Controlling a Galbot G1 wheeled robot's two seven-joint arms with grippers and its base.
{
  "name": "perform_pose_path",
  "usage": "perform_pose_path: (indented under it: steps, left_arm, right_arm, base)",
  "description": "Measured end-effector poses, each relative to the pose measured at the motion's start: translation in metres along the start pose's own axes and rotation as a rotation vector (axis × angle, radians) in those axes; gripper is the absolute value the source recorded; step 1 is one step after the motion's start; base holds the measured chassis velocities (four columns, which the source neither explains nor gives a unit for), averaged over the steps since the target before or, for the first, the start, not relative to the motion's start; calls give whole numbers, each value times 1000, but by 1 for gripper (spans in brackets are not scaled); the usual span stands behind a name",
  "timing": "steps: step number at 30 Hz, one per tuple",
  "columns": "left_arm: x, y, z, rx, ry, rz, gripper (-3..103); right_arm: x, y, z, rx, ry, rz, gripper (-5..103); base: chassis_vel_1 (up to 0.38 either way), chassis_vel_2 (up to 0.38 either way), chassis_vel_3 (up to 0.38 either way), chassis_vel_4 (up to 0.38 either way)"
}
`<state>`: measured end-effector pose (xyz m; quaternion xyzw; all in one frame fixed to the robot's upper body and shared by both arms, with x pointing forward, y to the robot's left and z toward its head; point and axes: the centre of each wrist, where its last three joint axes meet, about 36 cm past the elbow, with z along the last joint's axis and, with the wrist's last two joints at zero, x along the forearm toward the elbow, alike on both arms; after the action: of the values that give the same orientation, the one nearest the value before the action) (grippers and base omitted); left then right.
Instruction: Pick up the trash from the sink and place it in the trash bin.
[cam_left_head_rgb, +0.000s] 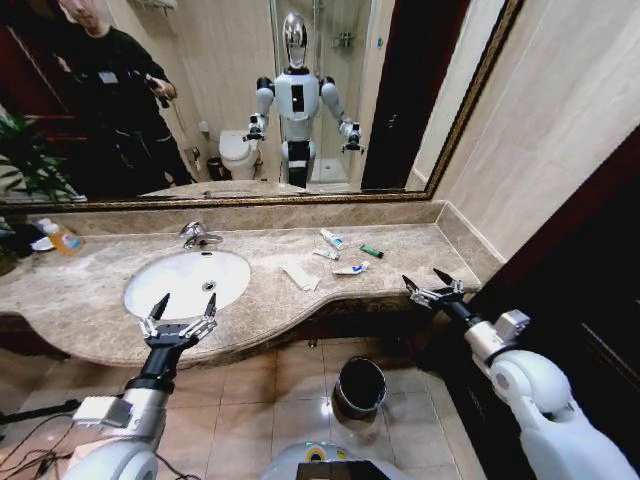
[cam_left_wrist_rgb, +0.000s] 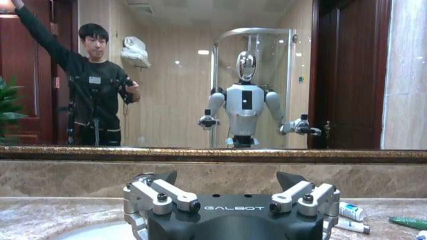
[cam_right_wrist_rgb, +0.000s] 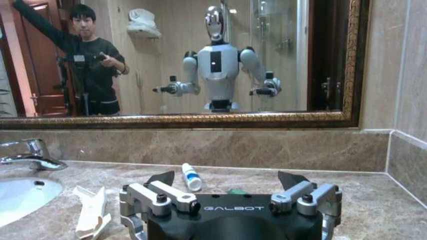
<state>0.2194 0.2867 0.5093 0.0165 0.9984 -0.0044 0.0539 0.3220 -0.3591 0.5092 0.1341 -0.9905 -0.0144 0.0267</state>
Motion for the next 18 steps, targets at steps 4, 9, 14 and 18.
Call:
perform_pose_path:
  steps: [4,9,14,18]
  left_arm:
    - [0,0,0,0,0,0,100]
    - [0,0,0,0,0,0,100]
    - [0,0,0,0,0,0,100]
    - [0,0,0,0,0,0,100]
  right_arm:
    - [2,8,-1,-13,-2,-6,100]
    - [-6,18,-5,-24,-3,-53,100]
    - [-11,14,-7,-18,-2,-97,100]
    - [-19,0,-3,-8,10,-92,100]
  base:
    - [0,0,0,0]
    - [0,0,0,0]
    - [0,0,0,0]
    - [0,0,0,0]
